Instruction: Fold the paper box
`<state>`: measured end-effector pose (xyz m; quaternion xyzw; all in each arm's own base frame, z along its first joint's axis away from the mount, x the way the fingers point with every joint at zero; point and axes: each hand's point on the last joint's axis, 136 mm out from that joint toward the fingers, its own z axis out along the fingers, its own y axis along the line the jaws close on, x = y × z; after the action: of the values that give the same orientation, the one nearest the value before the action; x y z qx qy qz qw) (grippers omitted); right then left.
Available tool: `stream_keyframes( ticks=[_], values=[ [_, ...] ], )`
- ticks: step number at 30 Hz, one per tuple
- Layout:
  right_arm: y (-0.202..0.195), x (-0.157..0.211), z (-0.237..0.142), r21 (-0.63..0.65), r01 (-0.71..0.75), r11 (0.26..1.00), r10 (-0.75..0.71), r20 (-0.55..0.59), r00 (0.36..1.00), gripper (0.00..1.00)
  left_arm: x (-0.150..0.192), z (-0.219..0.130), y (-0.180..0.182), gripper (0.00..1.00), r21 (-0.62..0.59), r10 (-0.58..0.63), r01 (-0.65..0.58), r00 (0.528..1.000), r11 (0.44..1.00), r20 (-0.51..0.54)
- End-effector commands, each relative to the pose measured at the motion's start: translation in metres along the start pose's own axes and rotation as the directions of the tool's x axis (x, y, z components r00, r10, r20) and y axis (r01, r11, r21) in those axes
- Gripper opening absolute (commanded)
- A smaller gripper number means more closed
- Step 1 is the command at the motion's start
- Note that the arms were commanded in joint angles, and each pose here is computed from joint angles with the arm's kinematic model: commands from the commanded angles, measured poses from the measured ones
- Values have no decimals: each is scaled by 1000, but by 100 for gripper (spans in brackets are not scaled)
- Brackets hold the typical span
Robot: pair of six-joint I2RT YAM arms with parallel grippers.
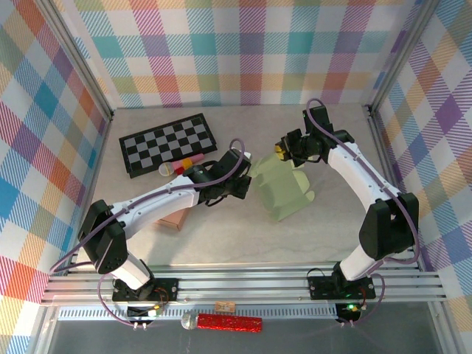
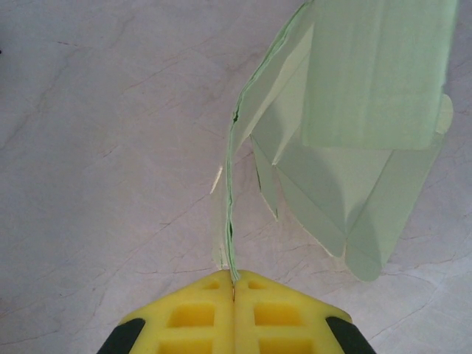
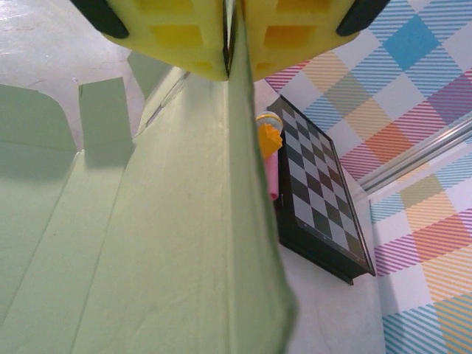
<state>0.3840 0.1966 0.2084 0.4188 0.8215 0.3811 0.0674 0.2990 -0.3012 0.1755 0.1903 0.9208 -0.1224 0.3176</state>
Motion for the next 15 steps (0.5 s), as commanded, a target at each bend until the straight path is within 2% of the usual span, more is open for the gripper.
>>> stream_keyframes(
  ticks=[1, 4, 6, 9, 12, 15],
  values=[
    [1, -1, 1, 10, 23, 1000, -23, 14, 1000, 11, -15, -18, -5, 0, 7, 17, -17, 998, 1000, 53],
    [-1, -2, -1, 12, 27, 1000, -28, 27, 999, 3, -16, -20, -5, 0, 6, 9, -9, 998, 1000, 59],
    [-2, -3, 0, 9, 29, 1000, -29, 34, 999, 0, -18, -23, -4, 5, 5, -7, 6, 998, 1000, 67],
    [1, -5, 1, -29, 30, 999, -28, 49, 998, 0, -26, -35, -5, 25, 27, -50, 47, 994, 999, 102],
    [9, -9, 4, -125, 24, 992, -15, 72, 997, 0, -35, -52, -7, 41, 77, -116, 106, 984, 991, 137],
    [14, -11, 8, -195, 22, 980, -3, 95, 996, 0, -41, -64, -4, 49, 154, -238, 217, 962, 964, 135]
  ],
)
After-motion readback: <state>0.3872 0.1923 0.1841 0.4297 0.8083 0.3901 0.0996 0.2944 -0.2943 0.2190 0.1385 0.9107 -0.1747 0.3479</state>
